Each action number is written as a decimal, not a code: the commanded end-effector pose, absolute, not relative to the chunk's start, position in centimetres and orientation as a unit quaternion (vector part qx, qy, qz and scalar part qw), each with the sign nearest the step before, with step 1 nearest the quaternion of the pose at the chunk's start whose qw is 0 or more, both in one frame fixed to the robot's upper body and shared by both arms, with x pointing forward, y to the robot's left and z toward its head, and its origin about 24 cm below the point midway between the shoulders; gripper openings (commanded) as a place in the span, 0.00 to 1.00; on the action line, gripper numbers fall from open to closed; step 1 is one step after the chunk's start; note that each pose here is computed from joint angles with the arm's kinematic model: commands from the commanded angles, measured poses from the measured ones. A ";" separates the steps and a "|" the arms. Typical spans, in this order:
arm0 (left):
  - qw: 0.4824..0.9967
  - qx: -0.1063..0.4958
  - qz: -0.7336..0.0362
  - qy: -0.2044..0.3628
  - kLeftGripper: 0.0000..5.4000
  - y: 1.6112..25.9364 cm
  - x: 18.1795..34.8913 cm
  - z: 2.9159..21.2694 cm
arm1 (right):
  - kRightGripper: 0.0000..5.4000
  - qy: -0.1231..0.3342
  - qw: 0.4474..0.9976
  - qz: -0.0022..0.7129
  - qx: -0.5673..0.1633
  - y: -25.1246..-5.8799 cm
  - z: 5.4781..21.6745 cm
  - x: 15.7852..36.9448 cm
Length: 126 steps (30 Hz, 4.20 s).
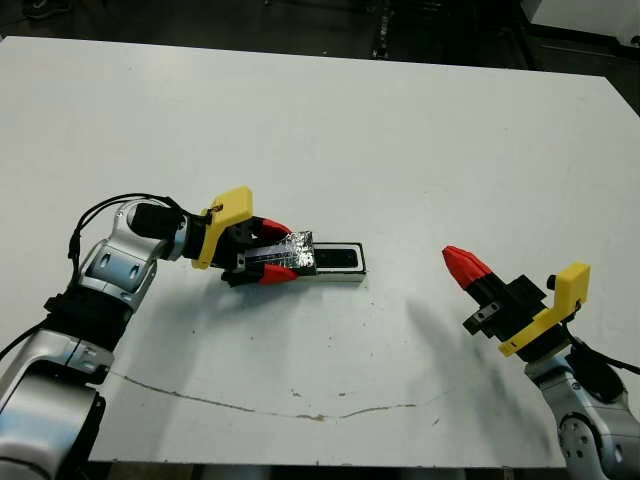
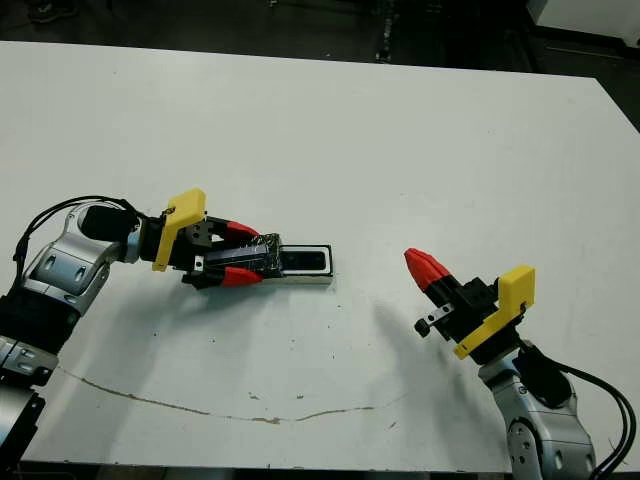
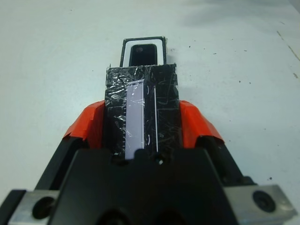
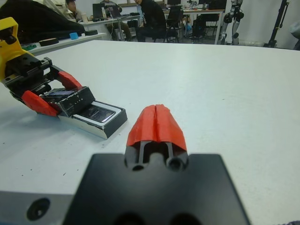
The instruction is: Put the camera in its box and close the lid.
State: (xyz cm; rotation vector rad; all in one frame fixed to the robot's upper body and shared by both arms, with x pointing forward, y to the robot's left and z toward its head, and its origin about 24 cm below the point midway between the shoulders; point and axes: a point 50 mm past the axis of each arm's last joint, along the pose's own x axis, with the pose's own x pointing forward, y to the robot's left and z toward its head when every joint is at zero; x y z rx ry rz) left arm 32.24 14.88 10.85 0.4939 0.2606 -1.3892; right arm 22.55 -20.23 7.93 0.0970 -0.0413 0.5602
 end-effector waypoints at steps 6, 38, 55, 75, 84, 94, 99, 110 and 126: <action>0.718 0.199 -0.658 0.111 0.59 12.4 31.5 8.8 | 0.00 -0.003 0.961 0.271 0.048 -20.7 7.6 22.2; 0.688 0.206 -0.677 0.159 0.59 7.1 32.1 5.0 | 0.00 -0.010 0.963 0.265 0.052 -21.3 7.6 22.1; 0.671 0.302 -0.648 0.198 0.59 5.6 31.6 4.7 | 0.00 -0.006 0.964 0.261 0.057 -21.3 7.7 22.0; 0.691 0.309 -0.628 0.178 1.00 6.4 32.0 3.6 | 0.00 -0.008 0.962 0.267 0.055 -21.4 7.7 22.0; 0.709 0.273 -0.623 0.187 1.00 7.2 32.1 2.8 | 0.00 -0.006 0.961 0.268 0.062 -21.3 7.7 22.1; 0.743 0.131 -0.631 0.180 1.00 8.5 32.0 3.9 | 0.00 -0.006 0.961 0.270 0.062 -21.3 7.6 22.1; 0.746 0.105 -0.638 0.158 1.00 9.4 32.0 5.7 | 0.00 -0.008 0.961 0.270 0.064 -21.2 7.5 22.1; 0.776 0.066 -0.613 0.134 1.00 11.8 32.1 7.7 | 0.00 -0.008 0.962 0.269 0.055 -21.2 7.6 22.0; 0.934 -0.020 -0.344 -0.097 1.00 16.6 29.4 13.4 | 0.00 -0.010 0.962 0.265 0.060 -21.3 7.7 22.1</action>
